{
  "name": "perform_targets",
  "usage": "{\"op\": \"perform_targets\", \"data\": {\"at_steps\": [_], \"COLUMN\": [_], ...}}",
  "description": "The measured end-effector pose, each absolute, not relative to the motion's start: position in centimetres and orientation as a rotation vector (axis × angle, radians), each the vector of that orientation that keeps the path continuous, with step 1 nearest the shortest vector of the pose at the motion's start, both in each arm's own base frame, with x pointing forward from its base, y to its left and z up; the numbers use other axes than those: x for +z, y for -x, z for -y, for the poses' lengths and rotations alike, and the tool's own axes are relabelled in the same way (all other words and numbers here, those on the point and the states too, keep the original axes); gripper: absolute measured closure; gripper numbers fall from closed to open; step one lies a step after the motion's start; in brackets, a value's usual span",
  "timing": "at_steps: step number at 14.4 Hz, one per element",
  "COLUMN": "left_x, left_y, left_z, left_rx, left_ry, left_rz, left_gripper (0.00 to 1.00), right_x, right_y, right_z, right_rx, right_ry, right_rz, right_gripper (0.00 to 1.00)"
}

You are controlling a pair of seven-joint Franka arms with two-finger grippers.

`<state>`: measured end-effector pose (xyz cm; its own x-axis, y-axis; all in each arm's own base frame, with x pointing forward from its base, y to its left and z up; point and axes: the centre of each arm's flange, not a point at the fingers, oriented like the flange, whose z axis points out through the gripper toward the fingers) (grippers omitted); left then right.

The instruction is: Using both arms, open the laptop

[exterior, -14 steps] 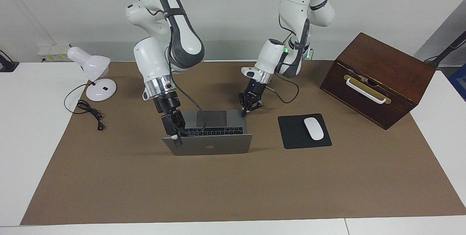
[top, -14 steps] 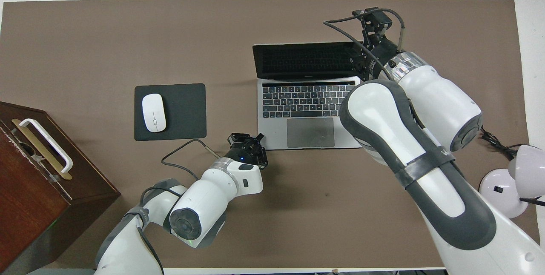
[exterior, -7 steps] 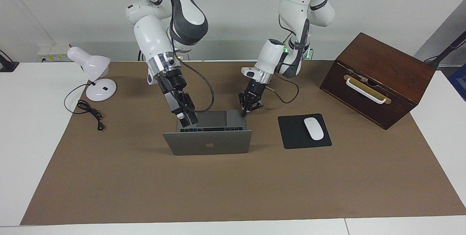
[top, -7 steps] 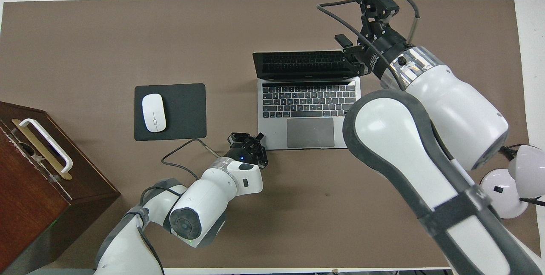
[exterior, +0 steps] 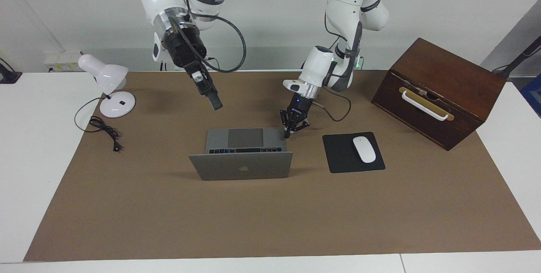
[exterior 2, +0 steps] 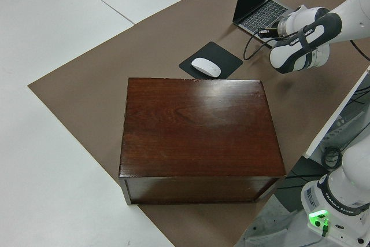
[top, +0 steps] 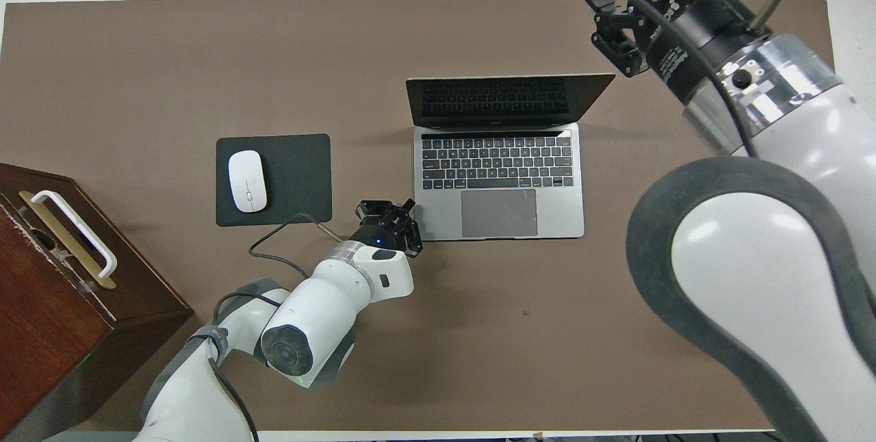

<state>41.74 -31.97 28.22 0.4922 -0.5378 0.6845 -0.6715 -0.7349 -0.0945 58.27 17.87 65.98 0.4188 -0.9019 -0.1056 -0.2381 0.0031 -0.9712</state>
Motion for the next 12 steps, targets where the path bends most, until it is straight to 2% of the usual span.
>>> {"op": "perform_targets", "data": {"at_steps": [3,8,10,12], "left_x": [29.5,34.4,36.0,37.2], "left_y": [-42.7,-43.9,-44.1,-44.3], "left_z": [30.9,28.8,27.8,26.7], "left_rx": [1.067,0.950,0.906,0.842], "left_ry": [-2.574,-2.659,-2.691,-2.729], "left_rz": [1.015,0.982,0.966,0.951], "left_gripper": [0.99,0.99,0.99,0.99], "right_x": [69.7,72.9,73.7,74.2], "right_y": [-58.9,-62.0,-63.1,-63.3], "right_z": [-16.1,-12.3,-10.7,-9.6], "right_rx": [-0.961,-1.423,-1.430,-1.348], "right_ry": [1.625,1.980,2.221,2.392], "right_rz": [-0.876,-0.522,-0.405,-0.336], "right_gripper": [0.00,0.00,0.00,0.00]}}
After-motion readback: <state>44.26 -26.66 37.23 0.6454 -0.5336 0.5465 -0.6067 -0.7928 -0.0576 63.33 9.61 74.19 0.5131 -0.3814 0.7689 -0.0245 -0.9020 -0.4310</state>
